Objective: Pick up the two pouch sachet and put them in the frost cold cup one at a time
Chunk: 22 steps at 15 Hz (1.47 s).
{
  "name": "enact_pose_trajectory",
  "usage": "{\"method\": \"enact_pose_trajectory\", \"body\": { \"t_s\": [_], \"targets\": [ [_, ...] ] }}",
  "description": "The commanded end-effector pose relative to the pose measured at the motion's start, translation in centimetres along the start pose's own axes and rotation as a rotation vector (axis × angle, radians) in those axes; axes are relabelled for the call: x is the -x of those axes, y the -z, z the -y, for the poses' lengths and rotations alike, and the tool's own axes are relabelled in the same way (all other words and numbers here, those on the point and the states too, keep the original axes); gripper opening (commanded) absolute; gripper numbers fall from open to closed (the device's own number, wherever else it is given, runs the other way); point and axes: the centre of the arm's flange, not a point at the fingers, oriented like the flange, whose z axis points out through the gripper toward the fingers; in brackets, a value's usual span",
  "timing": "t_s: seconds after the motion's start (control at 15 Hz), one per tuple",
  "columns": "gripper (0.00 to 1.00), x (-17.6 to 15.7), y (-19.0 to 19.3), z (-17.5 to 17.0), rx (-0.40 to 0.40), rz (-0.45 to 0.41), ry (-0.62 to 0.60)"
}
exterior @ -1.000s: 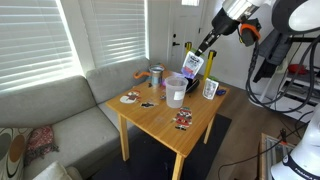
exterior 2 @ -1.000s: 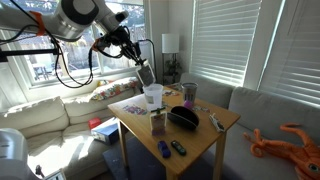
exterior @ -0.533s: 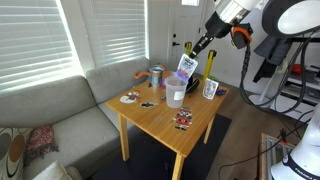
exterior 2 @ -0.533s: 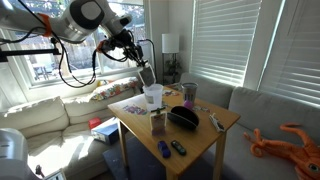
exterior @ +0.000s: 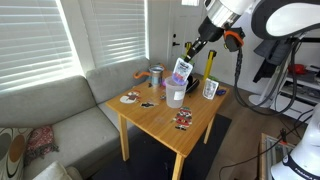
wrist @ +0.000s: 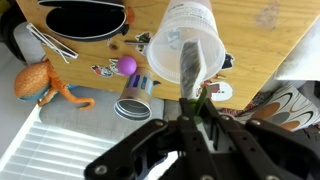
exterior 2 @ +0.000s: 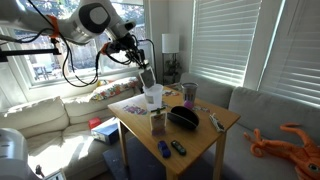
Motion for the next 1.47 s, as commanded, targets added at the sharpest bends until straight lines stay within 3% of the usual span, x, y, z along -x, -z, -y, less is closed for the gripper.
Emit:
{"method": "enact_pose_trajectory", "body": {
  "t_s": [0.0, 1.4],
  "targets": [
    [0.04, -1.0, -0.4, 0.8, -0.036, -0.016, -0.017],
    [0.04, 0.0, -3.9, 1.3, -0.048, 0.080, -0.007]
  ]
}}
